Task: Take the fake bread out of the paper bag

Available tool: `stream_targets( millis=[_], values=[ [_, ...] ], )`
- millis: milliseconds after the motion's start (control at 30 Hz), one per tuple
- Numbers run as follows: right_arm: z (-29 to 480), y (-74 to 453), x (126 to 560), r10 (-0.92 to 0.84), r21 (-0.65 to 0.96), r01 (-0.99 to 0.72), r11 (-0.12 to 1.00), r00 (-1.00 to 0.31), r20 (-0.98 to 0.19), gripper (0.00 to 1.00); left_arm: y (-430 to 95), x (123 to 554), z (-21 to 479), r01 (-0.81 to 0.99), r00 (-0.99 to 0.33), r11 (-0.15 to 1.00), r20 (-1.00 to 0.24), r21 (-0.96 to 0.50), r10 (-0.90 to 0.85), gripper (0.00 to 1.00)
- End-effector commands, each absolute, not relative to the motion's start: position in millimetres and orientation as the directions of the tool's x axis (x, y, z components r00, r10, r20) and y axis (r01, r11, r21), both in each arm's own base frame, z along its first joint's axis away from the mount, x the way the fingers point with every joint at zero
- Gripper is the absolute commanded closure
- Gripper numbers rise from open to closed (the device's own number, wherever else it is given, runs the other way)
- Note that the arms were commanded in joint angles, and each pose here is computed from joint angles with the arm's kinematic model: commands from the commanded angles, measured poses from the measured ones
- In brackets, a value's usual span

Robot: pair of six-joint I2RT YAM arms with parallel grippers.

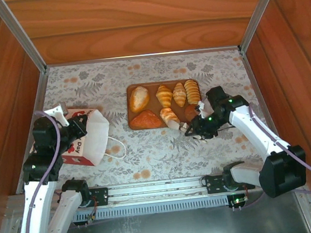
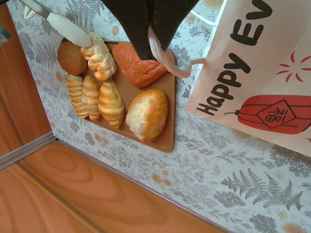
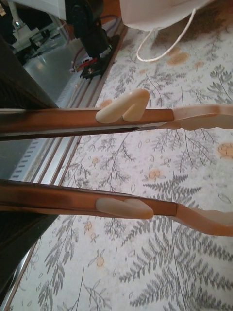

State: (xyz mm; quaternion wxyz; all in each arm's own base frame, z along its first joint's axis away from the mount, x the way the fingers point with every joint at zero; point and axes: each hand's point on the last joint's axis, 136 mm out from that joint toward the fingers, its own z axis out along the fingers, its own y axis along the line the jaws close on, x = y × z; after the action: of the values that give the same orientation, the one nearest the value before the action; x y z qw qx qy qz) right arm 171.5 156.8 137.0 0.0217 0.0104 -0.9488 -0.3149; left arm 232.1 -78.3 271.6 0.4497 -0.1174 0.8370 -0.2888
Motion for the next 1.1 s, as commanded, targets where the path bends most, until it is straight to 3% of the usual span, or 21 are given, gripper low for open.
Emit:
stream_targets(
  millis=[0, 267, 400, 667, 1067],
  values=[
    [150, 149, 176, -0.035, 0.568, -0.043, 0.822, -0.999, -0.024, 0.51, -79, 236, 272, 0.063, -0.557, 0.802, -0.688, -0.594, -0.465, 1.0],
    [178, 148, 177, -0.098, 0.544, -0.156, 0.825, -0.986, -0.134, 0.51, -80, 237, 271, 0.067, -0.561, 0.8, -0.685, -0.597, -0.464, 1.0],
    [179, 143, 184, -0.2, 0.388, -0.255, 0.886, -0.964, -0.177, 0.51, -80, 238, 272, 0.069, -0.56, 0.801, -0.688, -0.595, -0.463, 1.0],
    [175, 145, 204, -0.387, 0.063, -0.392, 0.918, -0.919, -0.083, 0.5, -81, 238, 275, 0.081, -0.556, 0.799, -0.692, -0.596, -0.46, 1.0],
    [172, 177, 215, -0.463, 0.029, -0.462, 0.886, -0.887, -0.003, 0.47, -82, 238, 274, 0.082, -0.559, 0.797, -0.69, -0.598, -0.46, 1.0]
  ],
)
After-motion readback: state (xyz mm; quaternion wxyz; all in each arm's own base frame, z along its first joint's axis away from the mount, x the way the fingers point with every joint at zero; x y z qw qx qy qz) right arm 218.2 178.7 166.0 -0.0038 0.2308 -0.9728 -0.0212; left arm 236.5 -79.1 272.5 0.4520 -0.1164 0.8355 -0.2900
